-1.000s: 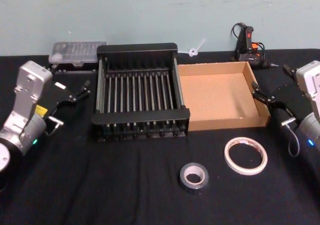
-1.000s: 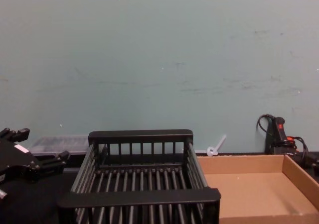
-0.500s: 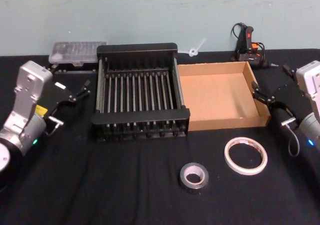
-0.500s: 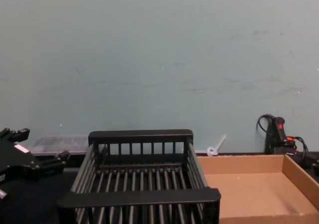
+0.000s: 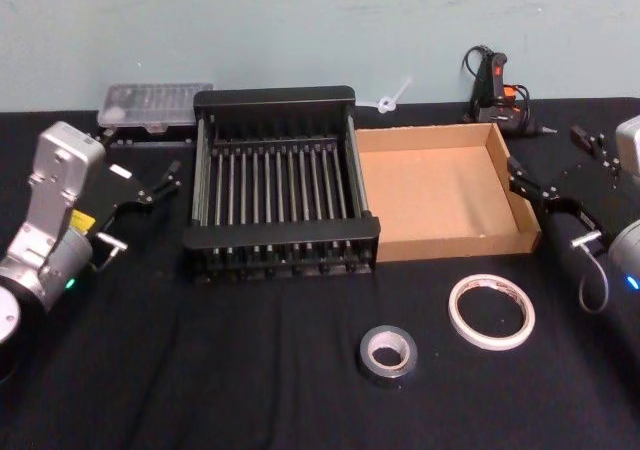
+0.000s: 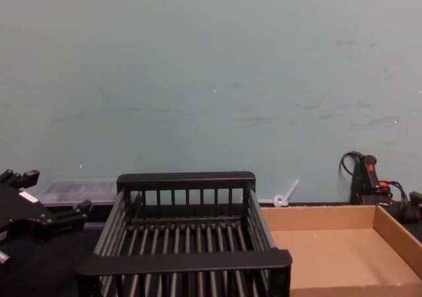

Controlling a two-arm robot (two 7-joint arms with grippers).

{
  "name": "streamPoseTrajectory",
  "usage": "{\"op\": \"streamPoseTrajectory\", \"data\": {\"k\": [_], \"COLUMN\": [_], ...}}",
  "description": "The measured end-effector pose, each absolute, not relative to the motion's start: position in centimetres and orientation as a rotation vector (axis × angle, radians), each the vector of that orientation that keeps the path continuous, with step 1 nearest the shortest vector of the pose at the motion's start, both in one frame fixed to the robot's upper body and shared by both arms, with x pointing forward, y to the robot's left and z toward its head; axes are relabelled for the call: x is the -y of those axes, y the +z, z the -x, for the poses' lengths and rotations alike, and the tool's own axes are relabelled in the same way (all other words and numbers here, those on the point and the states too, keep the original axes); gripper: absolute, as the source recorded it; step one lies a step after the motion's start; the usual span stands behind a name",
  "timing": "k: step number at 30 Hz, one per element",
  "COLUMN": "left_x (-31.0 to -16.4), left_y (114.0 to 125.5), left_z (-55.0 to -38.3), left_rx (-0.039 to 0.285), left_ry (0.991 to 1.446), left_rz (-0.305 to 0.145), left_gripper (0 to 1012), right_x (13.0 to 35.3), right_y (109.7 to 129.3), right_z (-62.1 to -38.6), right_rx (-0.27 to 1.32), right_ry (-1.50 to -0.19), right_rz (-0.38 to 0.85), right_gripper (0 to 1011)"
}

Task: Pick up the white tape and place it into the black box , Pick up the silver tape and place it into the brown box.

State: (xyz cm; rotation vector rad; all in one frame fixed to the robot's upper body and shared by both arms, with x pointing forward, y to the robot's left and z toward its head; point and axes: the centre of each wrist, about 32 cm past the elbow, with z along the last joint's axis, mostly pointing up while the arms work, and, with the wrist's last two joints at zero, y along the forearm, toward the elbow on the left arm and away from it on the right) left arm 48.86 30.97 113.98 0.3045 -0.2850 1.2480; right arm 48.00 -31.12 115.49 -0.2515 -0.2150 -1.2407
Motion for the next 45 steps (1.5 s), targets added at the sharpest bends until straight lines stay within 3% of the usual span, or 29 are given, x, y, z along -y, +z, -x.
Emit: {"op": "streamPoseTrajectory", "data": {"k": [21,33,45], "left_x": [-31.0,-31.0,-31.0], "left_y": [114.0,114.0,114.0], "left_z": [-48.9,-48.9,-48.9], "left_rx": [0.285,0.285,0.285], "left_ry": [1.248,1.248,1.248], "left_rz": [-0.304,-0.304,-0.304], "left_gripper": [1001,1001,1001], "right_x": [33.2,33.2,32.9], "right_y": [120.0,120.6,119.4], "right_z": [-43.6,-41.9,-41.3], "right_rx": [0.049,-0.042,-0.159], "right_ry": [-1.098,-1.030,-0.996], "right_rz": [0.311,0.361,0.475], "right_gripper": [1002,1002,1002]}}
